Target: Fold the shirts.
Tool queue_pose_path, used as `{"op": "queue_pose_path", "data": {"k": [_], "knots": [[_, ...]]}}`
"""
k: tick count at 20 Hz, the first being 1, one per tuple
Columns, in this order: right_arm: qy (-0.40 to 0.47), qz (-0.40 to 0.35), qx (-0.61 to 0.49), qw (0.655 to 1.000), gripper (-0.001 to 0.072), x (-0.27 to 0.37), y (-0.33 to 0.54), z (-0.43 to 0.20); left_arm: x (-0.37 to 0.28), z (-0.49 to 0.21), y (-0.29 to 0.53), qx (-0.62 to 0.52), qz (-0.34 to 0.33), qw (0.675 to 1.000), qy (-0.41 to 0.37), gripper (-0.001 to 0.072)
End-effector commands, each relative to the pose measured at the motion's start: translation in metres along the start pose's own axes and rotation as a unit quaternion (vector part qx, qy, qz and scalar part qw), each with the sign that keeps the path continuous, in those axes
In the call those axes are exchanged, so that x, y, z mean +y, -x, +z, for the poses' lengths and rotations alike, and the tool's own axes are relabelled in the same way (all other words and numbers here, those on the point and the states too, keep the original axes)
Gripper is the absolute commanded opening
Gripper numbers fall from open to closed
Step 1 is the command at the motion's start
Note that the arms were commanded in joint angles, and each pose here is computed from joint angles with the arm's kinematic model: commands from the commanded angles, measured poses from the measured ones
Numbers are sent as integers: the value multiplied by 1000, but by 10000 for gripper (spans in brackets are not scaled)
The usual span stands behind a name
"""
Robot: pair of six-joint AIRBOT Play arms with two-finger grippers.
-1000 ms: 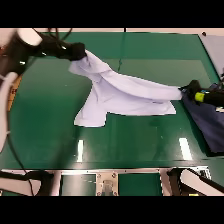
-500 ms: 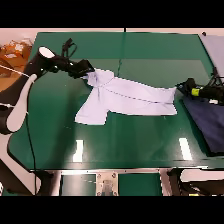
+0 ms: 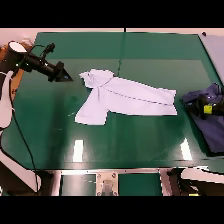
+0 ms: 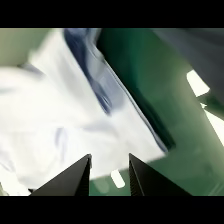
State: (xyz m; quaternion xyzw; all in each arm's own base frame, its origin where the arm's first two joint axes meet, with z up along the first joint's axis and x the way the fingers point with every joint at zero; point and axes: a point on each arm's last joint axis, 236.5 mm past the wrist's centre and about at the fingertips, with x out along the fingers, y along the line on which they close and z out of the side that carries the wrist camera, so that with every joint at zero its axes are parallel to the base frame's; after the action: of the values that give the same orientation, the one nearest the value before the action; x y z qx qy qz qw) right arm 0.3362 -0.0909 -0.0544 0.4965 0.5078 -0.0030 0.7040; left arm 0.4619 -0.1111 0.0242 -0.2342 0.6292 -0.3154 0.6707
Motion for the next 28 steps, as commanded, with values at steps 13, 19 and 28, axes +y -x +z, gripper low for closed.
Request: {"op": "queue_pose_path", "data": {"k": [13, 19, 28], "knots": [[36, -60, -52, 996, 14, -1, -97, -20, 77, -76, -42, -27, 90, 988, 125, 634], [47, -54, -35, 997, 14, 2, -98, -27, 40, -83, -128, 10, 100, 994, 46, 645], [63, -21, 9, 998, 13, 27, -92, -42, -10, -85, -150, 31, 72, 997, -25, 25]]}}
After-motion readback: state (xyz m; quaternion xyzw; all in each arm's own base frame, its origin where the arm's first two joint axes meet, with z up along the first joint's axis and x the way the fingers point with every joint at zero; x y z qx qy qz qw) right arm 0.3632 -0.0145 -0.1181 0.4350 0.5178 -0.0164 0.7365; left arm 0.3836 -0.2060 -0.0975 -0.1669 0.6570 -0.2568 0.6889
